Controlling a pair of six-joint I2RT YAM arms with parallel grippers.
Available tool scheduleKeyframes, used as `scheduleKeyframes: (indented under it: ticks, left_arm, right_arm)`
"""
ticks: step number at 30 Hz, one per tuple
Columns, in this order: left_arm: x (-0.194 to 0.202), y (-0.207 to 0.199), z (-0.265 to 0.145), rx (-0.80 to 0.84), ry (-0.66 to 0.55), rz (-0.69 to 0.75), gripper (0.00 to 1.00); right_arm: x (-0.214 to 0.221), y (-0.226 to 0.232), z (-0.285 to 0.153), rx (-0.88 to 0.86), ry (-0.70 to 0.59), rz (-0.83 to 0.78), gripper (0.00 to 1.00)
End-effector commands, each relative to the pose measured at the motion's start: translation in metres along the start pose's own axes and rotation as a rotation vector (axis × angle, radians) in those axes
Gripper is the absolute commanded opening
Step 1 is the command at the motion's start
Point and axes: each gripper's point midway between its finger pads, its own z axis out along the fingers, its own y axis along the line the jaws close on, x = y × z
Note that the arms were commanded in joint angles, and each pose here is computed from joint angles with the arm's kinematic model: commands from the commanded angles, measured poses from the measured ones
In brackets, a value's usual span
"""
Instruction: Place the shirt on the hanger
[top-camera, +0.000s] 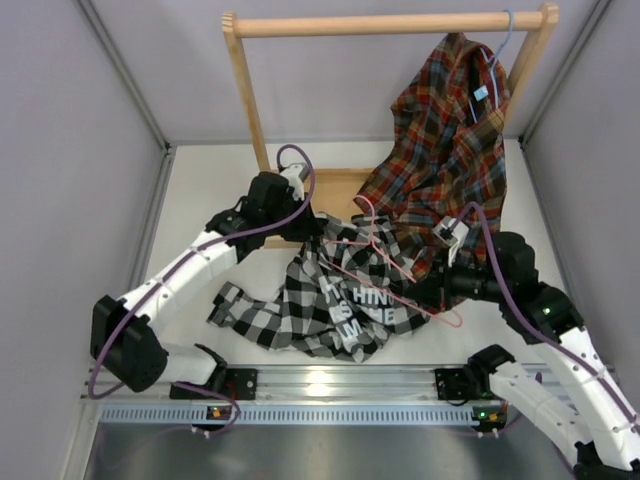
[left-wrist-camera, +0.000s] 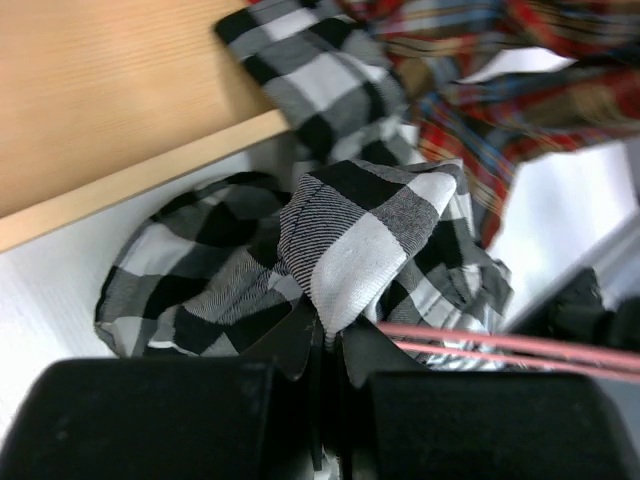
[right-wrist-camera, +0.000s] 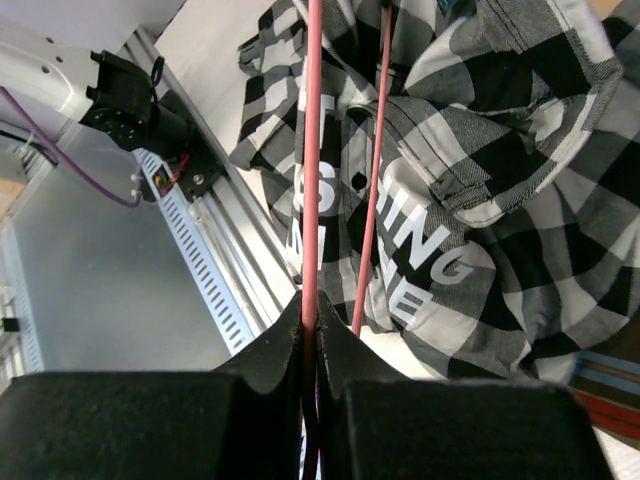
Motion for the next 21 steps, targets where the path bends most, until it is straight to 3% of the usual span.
scheduleKeyframes:
  ticks: [1, 8, 16, 21]
  left_arm:
    - [-0.032, -0.059, -0.049, 0.238, -0.116, 0.18, 0.0]
    - [-0.016, -0.062, -0.094, 0.188, -0.08, 0.301, 0.0]
    - [0.001, -0.08, -0.106, 0.139, -0.034, 0.444, 0.0]
    - [-0.012, -0.091, -0.112, 0.069, -0.092, 0.471, 0.0]
  right_arm:
    - [-0.022, 0.014, 0.015, -0.13, -0.065, -0.027, 0.0]
    - [-0.025, 0.03, 0.034, -0.332, -0.077, -0.055, 0.0]
    - [-0.031, 0.046, 0.056, -0.493, -0.072, -0.115, 0.0]
    - [-0.059, 0.052, 0.053, -0.475, -0.232, -0.173, 0.0]
